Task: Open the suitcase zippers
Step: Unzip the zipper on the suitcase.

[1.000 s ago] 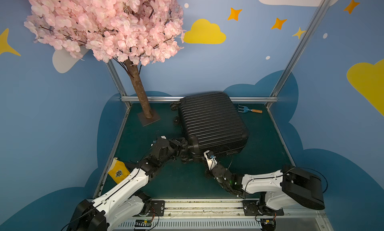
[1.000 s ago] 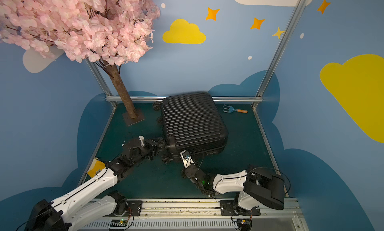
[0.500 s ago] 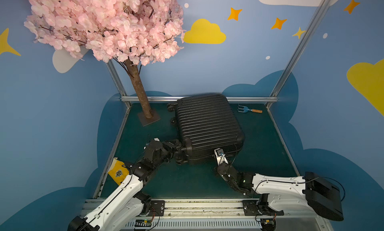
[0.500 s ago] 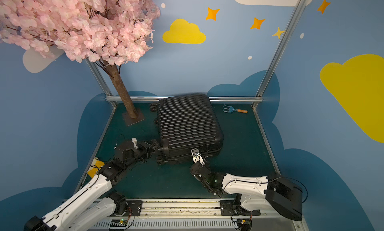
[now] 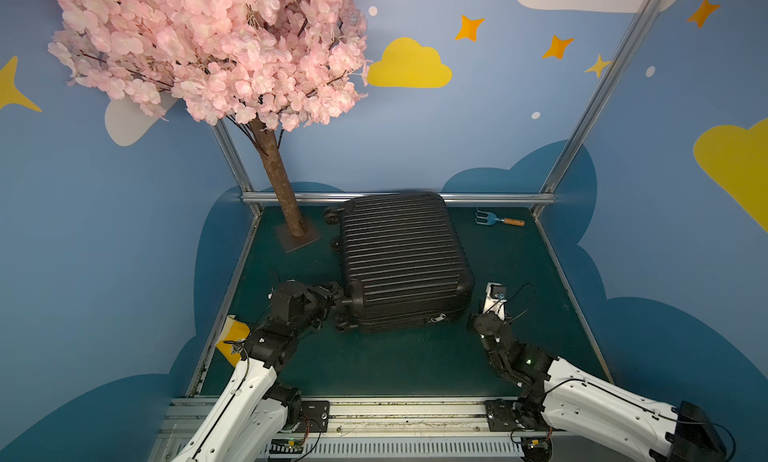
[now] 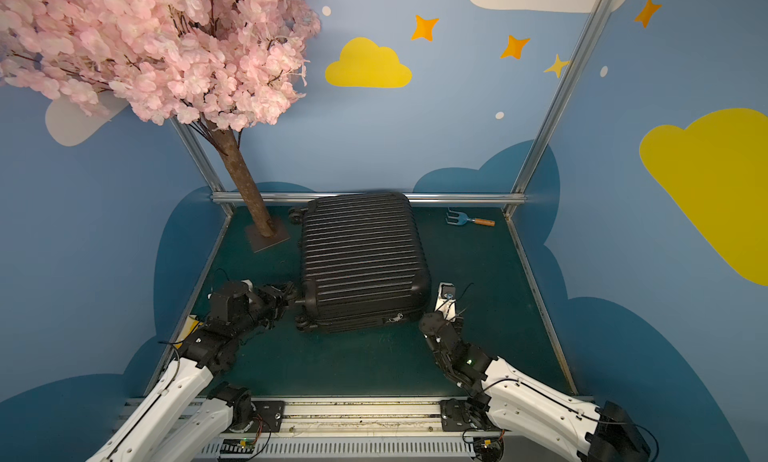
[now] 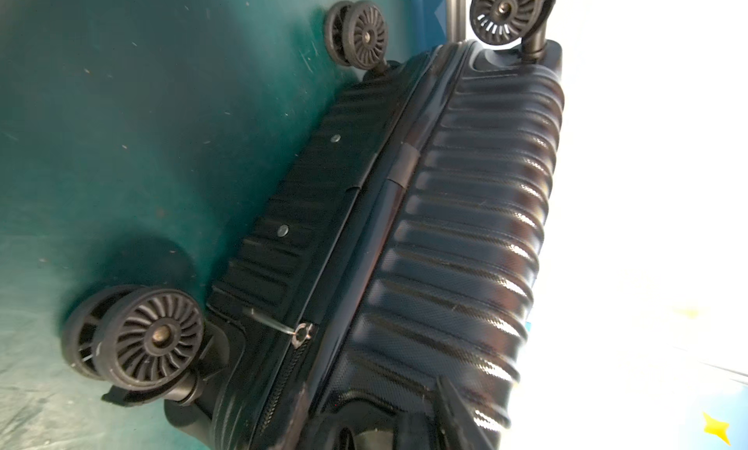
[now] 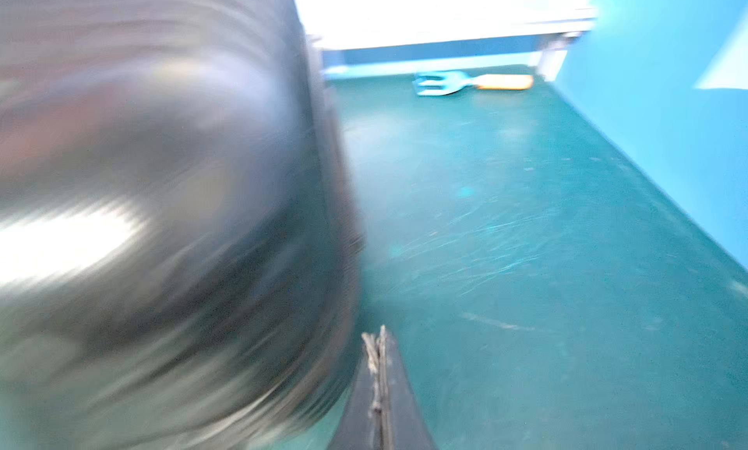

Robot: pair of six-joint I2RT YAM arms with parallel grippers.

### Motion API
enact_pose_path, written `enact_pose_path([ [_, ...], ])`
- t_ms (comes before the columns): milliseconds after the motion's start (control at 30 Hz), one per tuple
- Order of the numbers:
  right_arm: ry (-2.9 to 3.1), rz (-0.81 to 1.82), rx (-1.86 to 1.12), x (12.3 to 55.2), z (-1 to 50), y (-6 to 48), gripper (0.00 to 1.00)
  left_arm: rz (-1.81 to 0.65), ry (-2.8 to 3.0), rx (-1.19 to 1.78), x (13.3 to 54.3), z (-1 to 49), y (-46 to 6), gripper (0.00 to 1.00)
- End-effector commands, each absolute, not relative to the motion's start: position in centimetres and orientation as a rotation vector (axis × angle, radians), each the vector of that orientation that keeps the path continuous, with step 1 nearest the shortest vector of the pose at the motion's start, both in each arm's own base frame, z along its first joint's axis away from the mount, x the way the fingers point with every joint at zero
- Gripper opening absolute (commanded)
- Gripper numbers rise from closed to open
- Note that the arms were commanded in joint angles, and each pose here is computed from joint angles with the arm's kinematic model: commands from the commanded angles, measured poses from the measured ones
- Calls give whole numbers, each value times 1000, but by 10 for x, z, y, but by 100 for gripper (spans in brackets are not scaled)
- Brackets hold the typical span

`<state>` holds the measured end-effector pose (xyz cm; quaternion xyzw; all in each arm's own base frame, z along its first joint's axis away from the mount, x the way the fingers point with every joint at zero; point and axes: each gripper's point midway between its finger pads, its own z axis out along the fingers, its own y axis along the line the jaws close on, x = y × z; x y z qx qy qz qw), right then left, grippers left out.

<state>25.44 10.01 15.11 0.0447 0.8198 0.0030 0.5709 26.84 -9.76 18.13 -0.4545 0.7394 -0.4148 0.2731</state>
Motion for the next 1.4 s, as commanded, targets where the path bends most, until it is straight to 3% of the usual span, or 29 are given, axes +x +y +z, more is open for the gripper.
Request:
enact_pose_path([
  [0,1935,45,175,265,146,90,0,-975,2091,-1144,260,172,-88,2],
  [100,1989,266,50,268,146,122,0,-981,2112,-1133,259,170,-90,2],
  [200,2060,498,-178,245,145,168,3,-1006,2143,-1111,260,170,-96,2],
  [233,2085,521,-202,236,143,173,10,-1010,2151,-1101,260,171,-98,2],
  [400,2000,640,-383,196,148,194,22,-1011,2162,-1068,264,176,-100,2],
  [600,1846,755,-511,182,142,214,38,-1012,2160,-1059,265,177,-101,2],
  [700,1825,750,-578,183,136,225,40,-1020,2154,-1060,265,178,-101,2],
  [1133,1820,662,-511,219,145,243,32,-1032,2158,-1062,265,175,-103,2],
  [1367,1797,629,-543,229,138,256,0,-1037,2164,-1082,263,165,-103,2],
])
